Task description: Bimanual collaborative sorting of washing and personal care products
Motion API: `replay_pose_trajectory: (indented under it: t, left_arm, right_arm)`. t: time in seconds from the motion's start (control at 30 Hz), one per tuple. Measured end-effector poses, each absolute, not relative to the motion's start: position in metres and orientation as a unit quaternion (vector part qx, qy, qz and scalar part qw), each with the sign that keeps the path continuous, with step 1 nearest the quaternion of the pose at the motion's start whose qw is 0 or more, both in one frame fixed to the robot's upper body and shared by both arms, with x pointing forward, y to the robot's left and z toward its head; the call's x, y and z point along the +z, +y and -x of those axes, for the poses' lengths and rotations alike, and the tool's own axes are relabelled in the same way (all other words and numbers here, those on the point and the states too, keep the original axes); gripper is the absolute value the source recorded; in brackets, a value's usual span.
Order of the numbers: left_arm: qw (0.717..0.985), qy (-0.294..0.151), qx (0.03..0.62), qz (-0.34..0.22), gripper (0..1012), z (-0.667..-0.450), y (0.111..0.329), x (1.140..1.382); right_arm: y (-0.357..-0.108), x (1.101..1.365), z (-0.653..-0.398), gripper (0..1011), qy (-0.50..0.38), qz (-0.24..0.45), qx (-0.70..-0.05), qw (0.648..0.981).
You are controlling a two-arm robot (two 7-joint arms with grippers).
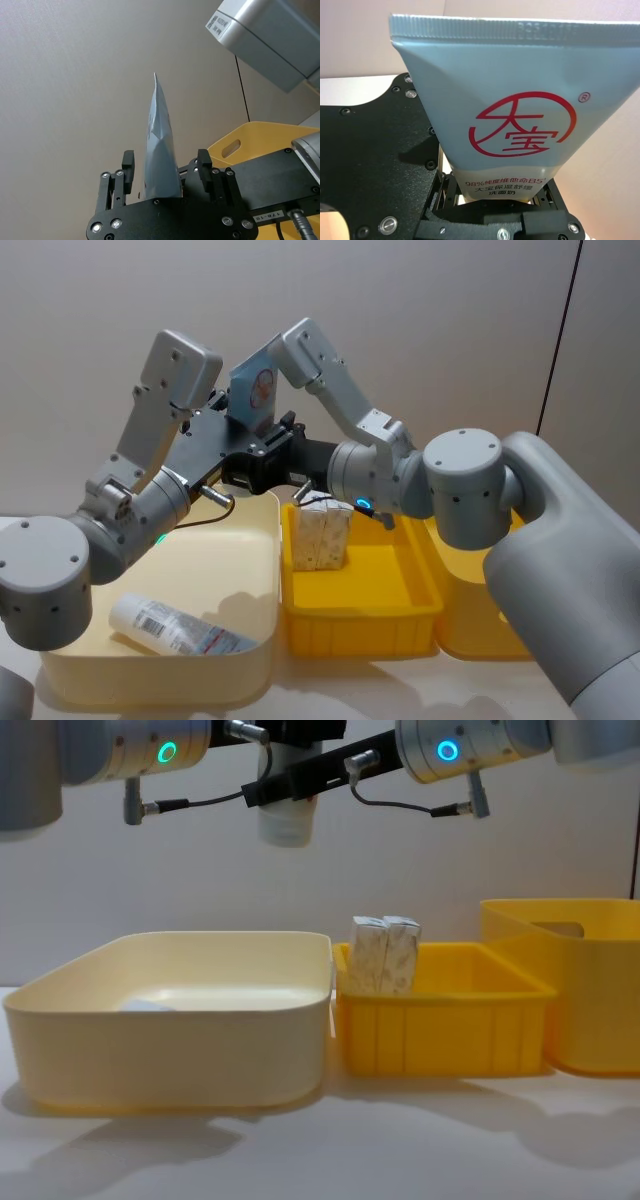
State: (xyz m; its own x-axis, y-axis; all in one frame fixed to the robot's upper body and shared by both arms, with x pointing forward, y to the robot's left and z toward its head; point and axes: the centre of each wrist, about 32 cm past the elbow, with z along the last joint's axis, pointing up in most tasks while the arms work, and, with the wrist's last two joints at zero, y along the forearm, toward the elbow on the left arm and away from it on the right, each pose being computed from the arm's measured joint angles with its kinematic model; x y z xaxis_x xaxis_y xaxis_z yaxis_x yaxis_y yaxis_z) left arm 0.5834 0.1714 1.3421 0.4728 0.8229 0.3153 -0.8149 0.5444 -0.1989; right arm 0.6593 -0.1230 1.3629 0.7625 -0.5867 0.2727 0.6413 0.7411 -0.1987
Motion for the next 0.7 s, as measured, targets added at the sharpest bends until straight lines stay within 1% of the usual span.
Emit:
replay_pose_trajectory:
  t: [0.07, 0.1, 0.13, 0.17, 0.23, 0.3, 0.37, 0.7]
  left_arm:
    - [0.858, -0.190, 0.477, 0.011, 796, -0.583, 0.171, 1.342]
    - [0.858, -0.190, 0.477, 0.011, 796, -0.583, 0.171, 1.342]
    - [0.858, -0.190, 0.477, 0.011, 862, -0.583, 0.171, 1.342]
    - [0.858, -0.190, 0.477, 0.011, 895, -0.583, 0.171, 1.342]
    - [0.858, -0.190, 0.477, 0.010, 910, -0.583, 0.171, 1.342]
    - [0.858, -0.190, 0.478, 0.010, 988, -0.583, 0.172, 1.342]
    - [0.858, -0.190, 0.478, 0.011, 1003, -0.583, 0.172, 1.342]
    - [0.858, -0.189, 0.478, 0.010, 1003, -0.583, 0.172, 1.342]
  right_arm:
    - [-0.123, 1.363, -0.659, 580, -0.097, 0.141, -0.334, 0.927]
    - [-0.124, 1.363, -0.659, 580, -0.097, 0.141, -0.336, 0.926]
    - [-0.124, 1.364, -0.659, 582, -0.097, 0.141, -0.338, 0.925]
    - [-0.124, 1.363, -0.658, 582, -0.096, 0.141, -0.343, 0.924]
    - [-0.125, 1.363, -0.658, 580, -0.096, 0.143, -0.348, 0.922]
    - [-0.126, 1.363, -0.657, 582, -0.096, 0.145, -0.357, 0.918]
    - [-0.127, 1.363, -0.657, 580, -0.096, 0.146, -0.365, 0.914]
    - [-0.136, 1.362, -0.650, 580, -0.097, 0.170, -0.424, 0.884]
